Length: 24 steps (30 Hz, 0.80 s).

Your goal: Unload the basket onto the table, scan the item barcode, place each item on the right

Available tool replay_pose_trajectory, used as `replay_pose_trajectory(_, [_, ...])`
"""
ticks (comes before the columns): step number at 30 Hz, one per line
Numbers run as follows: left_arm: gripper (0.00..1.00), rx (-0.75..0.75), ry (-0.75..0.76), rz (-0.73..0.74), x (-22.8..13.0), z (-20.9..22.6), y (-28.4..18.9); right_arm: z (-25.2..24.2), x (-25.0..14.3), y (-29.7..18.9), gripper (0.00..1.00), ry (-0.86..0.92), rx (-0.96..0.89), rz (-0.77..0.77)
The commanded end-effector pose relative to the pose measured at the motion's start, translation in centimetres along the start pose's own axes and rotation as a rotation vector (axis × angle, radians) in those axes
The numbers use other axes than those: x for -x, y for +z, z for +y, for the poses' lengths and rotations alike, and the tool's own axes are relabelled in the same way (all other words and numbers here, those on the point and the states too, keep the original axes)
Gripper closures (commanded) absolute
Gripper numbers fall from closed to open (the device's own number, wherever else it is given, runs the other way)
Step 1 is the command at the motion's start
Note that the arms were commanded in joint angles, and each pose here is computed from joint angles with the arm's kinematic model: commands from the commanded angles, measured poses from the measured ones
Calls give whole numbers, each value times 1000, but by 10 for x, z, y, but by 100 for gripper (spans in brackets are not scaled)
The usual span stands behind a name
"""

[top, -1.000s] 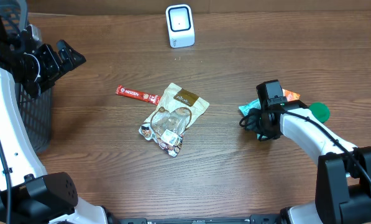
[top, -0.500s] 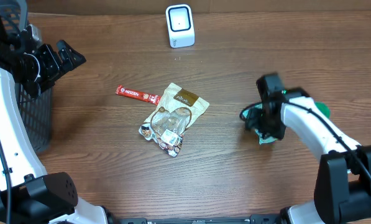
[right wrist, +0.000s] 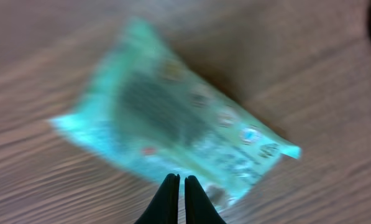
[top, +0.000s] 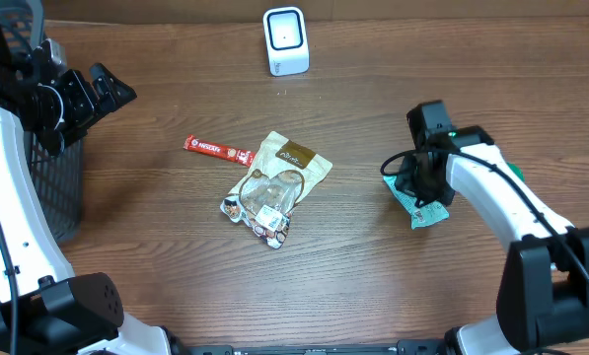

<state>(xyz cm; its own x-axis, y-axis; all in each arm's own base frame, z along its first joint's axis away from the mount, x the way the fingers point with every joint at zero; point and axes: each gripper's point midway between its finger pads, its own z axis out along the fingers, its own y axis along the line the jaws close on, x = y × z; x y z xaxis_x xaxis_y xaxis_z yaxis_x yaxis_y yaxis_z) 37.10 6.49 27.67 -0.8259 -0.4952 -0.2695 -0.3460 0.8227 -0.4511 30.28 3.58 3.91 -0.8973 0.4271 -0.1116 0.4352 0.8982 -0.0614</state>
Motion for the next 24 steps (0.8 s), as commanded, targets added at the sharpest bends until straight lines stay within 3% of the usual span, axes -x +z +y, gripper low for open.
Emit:
replay_pose_trajectory(1, [0, -2, -2, 5, -1, -2, 2, -21, -5, 19, 93, 69, -100, -10])
replay_pose_trajectory(6, [0, -2, -2, 5, -1, -2, 2, -15, -16, 32, 93, 34, -55, 14])
replay_pose_trajectory(13, [1, -2, -2, 5, -1, -2, 2, 38, -30, 30, 93, -278, 183, 49])
replay_pose_trajectory(20, [0, -2, -1, 5, -1, -2, 2, 70, -52, 25, 91, -566, 197, 3])
replay_pose_trajectory(24, [0, -2, -2, 5, -1, -2, 2, 79, -49, 14, 91, -548, 182, -23])
